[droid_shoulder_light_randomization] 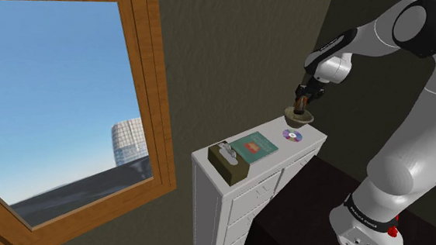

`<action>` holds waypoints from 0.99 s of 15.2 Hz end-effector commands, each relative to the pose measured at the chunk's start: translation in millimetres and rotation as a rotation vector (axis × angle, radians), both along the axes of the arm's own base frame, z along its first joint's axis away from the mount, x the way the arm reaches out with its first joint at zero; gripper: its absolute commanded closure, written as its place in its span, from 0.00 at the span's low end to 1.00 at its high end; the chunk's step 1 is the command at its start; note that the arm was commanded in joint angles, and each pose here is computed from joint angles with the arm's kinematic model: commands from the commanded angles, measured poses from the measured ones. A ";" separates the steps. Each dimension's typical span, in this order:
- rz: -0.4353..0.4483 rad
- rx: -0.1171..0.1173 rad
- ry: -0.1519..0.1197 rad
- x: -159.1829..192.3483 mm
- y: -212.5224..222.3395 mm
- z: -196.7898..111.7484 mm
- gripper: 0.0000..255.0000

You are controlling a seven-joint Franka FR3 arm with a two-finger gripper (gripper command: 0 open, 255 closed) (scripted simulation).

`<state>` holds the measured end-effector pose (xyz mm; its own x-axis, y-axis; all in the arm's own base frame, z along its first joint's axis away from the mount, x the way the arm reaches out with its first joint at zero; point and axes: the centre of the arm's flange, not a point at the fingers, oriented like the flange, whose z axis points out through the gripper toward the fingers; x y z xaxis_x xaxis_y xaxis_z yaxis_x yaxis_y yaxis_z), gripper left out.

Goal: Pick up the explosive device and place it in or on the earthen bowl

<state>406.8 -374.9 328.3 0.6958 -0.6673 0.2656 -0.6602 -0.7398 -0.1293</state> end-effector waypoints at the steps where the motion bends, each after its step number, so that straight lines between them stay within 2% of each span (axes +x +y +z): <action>1: 0.000 -0.001 -0.001 -0.3 -0.2 -7.7 1.00; 8: 0.000 -0.001 -0.001 -0.3 -0.2 -7.7 1.00; 9: 0.000 -0.001 -0.001 -0.3 -0.2 -7.7 0.00; 14: 0.000 -0.001 -0.001 -0.3 -0.2 -7.7 0.00; 15: 0.000 -0.001 -0.001 -4.1 1.0 4.9 0.00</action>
